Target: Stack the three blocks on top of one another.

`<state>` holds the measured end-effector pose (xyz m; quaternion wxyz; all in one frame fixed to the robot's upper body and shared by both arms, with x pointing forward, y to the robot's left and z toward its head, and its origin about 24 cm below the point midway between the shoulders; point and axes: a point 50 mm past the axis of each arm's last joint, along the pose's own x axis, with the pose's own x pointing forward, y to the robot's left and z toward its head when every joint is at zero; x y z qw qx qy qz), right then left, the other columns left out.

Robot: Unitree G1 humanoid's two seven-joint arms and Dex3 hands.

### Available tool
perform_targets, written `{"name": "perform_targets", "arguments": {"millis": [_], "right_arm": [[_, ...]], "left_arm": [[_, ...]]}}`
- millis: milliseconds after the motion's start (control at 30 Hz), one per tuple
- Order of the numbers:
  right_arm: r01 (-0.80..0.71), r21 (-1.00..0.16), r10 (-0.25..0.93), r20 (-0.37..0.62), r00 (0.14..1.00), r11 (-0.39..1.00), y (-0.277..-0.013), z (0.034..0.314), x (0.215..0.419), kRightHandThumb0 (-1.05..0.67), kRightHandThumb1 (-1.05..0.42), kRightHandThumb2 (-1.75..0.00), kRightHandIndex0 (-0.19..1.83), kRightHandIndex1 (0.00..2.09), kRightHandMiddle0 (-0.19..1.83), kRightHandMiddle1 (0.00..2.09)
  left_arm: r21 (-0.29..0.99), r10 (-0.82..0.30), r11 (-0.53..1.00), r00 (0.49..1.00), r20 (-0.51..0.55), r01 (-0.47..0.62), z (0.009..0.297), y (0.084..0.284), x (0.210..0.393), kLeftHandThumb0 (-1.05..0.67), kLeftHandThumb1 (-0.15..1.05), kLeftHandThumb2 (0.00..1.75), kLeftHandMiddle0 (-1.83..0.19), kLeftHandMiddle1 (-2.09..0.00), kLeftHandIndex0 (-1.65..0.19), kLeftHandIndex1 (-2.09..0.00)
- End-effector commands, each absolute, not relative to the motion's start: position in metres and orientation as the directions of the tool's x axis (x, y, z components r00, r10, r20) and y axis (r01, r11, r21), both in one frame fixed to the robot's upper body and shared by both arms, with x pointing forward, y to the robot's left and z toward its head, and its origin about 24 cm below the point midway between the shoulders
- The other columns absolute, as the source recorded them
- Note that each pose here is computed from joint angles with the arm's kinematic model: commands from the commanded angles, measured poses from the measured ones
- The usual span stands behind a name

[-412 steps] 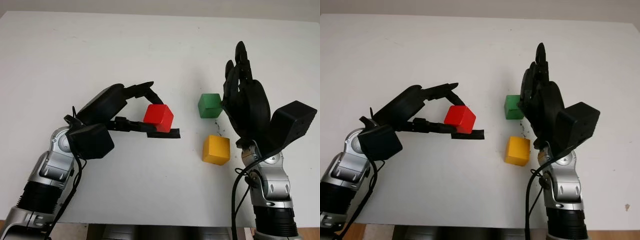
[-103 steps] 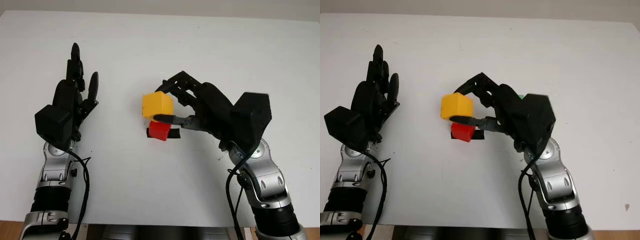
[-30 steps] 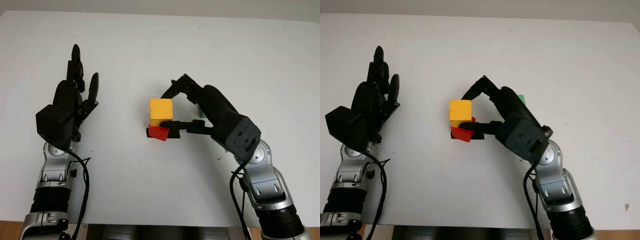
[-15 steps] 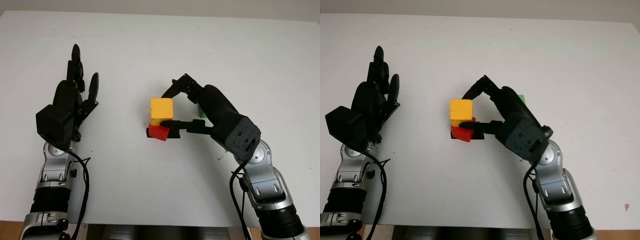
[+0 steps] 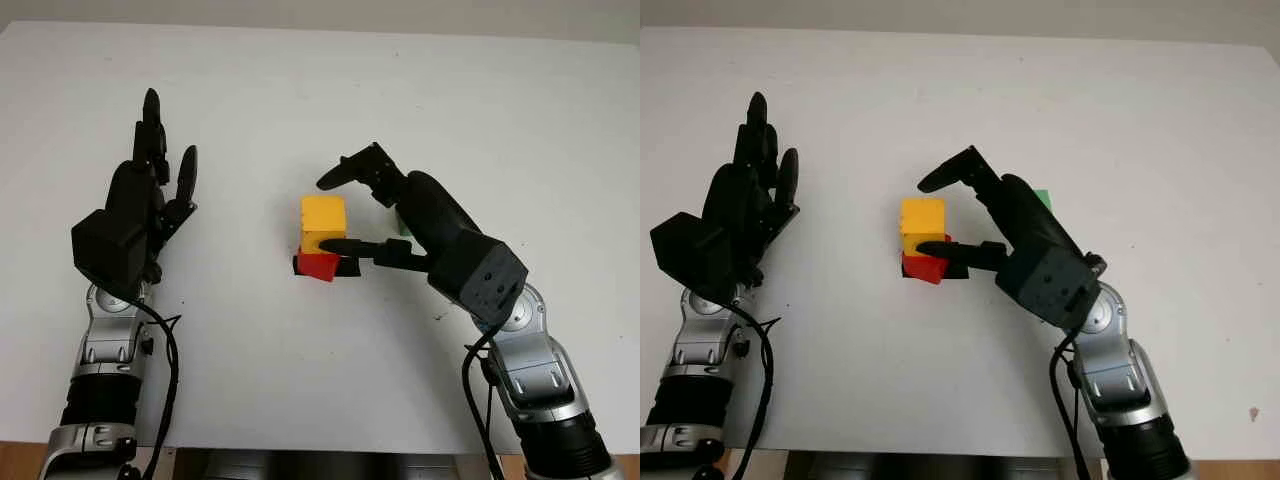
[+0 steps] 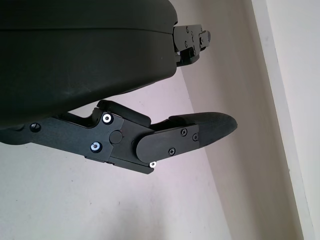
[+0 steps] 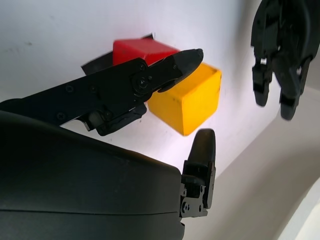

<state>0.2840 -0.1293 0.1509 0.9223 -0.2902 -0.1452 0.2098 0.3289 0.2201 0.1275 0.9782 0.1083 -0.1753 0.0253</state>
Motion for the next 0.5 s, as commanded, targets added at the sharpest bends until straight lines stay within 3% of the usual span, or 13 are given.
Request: {"name": "perform_targets", "arguments": {"millis": [0, 267, 467], "right_arm": [[-0.314, -0.598, 0.482, 0.139, 0.865, 0.737, -0.132, 0.153, 0.279, -0.56, -0.89, -0.05, 0.07, 0.01, -0.10, 0.95], [-0.298, -0.626, 0.486, 0.149, 0.861, 0.720, -0.144, 0.165, 0.270, -0.67, -0.88, -0.05, -0.01, 0.04, -0.04, 0.50], [-0.132, -0.621, 0.394, 0.307, 0.866, 0.773, -0.168, 0.202, 0.265, -0.66, -0.97, -0.06, 0.03, 0.07, 0.10, 0.35]], "left_arm": [[0.198, 0.014, 0.976, 0.935, 0.355, -0.090, 0.127, 0.222, 0.326, -0.62, 1.05, 0.61, 0.16, -0.05, 0.14, -0.05], [0.193, 0.012, 0.977, 0.934, 0.358, -0.087, 0.127, 0.223, 0.326, -0.64, 1.05, 0.59, 0.17, -0.05, 0.14, -0.05], [0.203, 0.014, 0.975, 0.936, 0.353, -0.091, 0.126, 0.223, 0.326, -0.64, 1.05, 0.60, 0.16, -0.05, 0.14, -0.05]]}}
